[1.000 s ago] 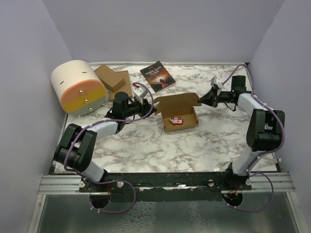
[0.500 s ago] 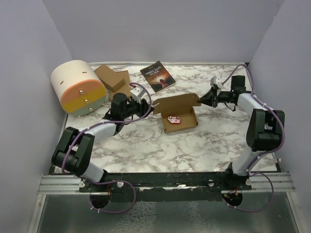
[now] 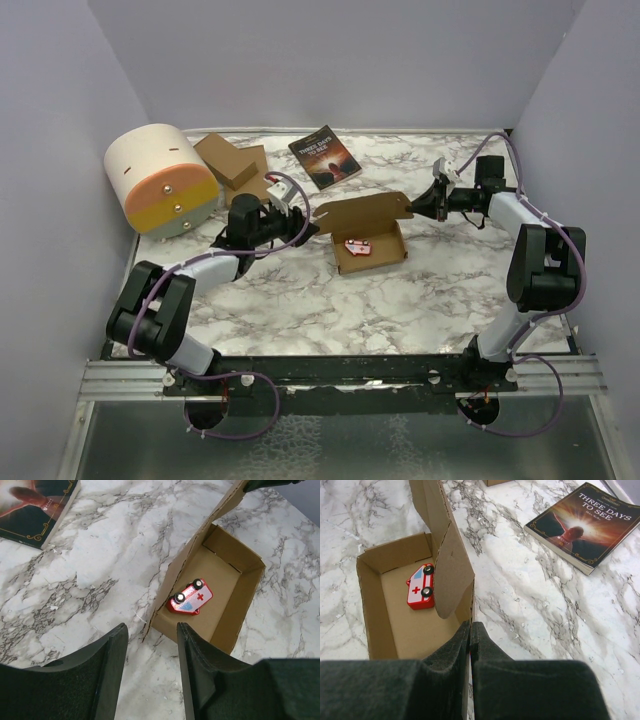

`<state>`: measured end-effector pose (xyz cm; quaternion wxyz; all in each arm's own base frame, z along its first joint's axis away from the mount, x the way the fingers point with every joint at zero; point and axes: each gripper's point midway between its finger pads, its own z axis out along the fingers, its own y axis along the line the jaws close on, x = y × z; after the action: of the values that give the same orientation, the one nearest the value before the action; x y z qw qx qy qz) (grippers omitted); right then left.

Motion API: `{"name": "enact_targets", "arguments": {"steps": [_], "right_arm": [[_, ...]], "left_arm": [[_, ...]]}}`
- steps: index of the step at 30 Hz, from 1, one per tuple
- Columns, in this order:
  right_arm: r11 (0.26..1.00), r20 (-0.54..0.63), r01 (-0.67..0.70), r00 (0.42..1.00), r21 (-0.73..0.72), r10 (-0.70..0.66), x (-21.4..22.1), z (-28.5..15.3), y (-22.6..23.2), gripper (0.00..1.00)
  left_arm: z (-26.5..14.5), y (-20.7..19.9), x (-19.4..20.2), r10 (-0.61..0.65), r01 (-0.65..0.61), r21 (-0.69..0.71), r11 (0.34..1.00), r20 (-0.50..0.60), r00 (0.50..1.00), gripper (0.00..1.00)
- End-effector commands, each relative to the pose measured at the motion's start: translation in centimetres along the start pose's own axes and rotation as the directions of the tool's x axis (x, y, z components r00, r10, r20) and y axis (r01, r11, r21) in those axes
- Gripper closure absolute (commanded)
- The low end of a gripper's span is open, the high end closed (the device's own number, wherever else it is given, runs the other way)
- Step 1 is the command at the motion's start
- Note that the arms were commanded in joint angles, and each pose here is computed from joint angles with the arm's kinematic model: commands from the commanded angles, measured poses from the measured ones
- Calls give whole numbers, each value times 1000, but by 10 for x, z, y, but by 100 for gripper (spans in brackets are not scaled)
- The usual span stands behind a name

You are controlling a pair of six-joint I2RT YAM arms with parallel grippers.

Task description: Fold the paper box

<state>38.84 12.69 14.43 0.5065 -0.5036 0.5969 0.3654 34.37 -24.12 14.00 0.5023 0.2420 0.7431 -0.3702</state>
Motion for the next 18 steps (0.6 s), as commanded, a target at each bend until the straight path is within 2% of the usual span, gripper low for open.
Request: {"name": "enact_targets", "arguments": {"steps": [1, 9, 14, 18], "right_arm": [[1000, 10, 4, 1000, -8, -4, -3, 1, -2, 99], [1000, 10, 5, 1000, -8, -5, -3, 1, -2, 99], [1000, 10, 0, 1000, -9, 0, -2, 2, -1, 99], [1000, 10, -2, 1000, -8, 2, -3, 2, -2, 99]], "left_arm": [[6, -3, -8, -2, 2, 45, 999, 14, 1000, 55], [14, -1, -8, -17, 16, 63, 998, 2, 1000, 74], [17, -2, -8, -23, 23, 71, 997, -1, 1000, 79], [18, -2, -6, -27, 27, 73, 997, -5, 1000, 92]]}}
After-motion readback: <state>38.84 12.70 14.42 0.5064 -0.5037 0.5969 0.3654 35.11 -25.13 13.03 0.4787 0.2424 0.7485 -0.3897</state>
